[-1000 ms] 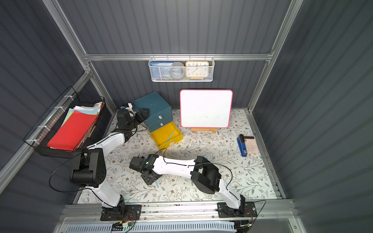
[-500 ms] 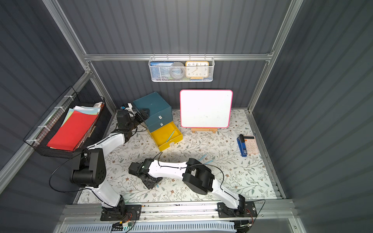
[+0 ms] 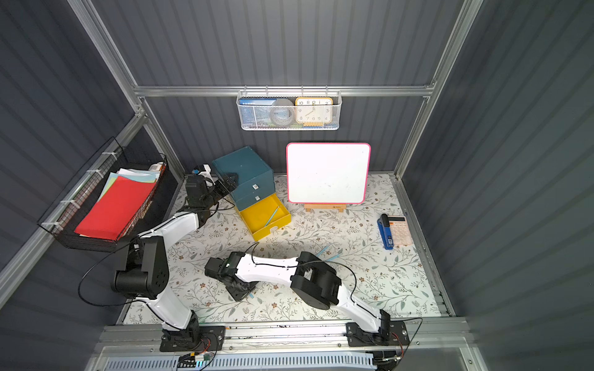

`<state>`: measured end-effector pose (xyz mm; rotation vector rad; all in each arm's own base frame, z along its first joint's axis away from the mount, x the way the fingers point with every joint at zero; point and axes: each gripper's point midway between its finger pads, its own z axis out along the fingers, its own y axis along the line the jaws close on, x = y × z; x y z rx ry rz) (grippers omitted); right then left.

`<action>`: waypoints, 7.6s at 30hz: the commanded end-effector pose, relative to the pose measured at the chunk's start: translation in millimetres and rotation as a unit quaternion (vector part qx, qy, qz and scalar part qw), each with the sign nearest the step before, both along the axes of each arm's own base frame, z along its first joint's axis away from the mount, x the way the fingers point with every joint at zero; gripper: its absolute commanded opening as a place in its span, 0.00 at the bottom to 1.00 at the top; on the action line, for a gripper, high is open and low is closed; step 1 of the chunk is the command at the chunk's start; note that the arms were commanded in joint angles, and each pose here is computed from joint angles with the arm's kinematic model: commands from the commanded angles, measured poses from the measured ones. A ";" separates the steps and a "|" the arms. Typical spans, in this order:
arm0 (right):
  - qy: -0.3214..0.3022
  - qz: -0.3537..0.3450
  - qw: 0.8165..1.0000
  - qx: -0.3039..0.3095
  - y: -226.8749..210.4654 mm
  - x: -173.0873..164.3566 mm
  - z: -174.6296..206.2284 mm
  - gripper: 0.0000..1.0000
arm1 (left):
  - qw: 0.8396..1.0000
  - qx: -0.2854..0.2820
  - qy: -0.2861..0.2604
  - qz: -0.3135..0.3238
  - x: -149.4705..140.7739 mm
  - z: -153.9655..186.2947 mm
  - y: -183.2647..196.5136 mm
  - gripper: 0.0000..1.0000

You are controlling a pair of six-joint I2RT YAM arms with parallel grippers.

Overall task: Please place the pencils in the drawer according to their color
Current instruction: Pick up the pencil from the center of the board, then place the pencil in the drawer, then pick up the pencil from the center of the board.

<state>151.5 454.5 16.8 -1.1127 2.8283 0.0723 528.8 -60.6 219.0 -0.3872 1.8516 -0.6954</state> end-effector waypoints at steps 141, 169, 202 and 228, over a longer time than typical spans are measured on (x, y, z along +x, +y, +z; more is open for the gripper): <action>-0.072 -0.583 0.809 0.013 -286.8 157.6 18.7 0.39 | 1.000 0.003 0.004 -0.023 -9.3 -4.4 -9.9 0.94; -0.014 -0.642 0.766 0.008 -300.9 138.8 -27.8 0.31 | 1.000 0.004 0.008 -0.027 -8.0 -10.3 -10.8 0.94; 0.007 -0.638 0.760 0.126 -269.7 156.8 -0.6 0.00 | 1.000 0.007 0.008 -0.029 -7.9 -10.3 -11.0 0.94; 0.028 -0.490 0.822 0.287 -154.8 202.8 95.8 0.00 | 1.000 0.008 0.005 -0.020 -7.3 -7.5 -8.3 0.93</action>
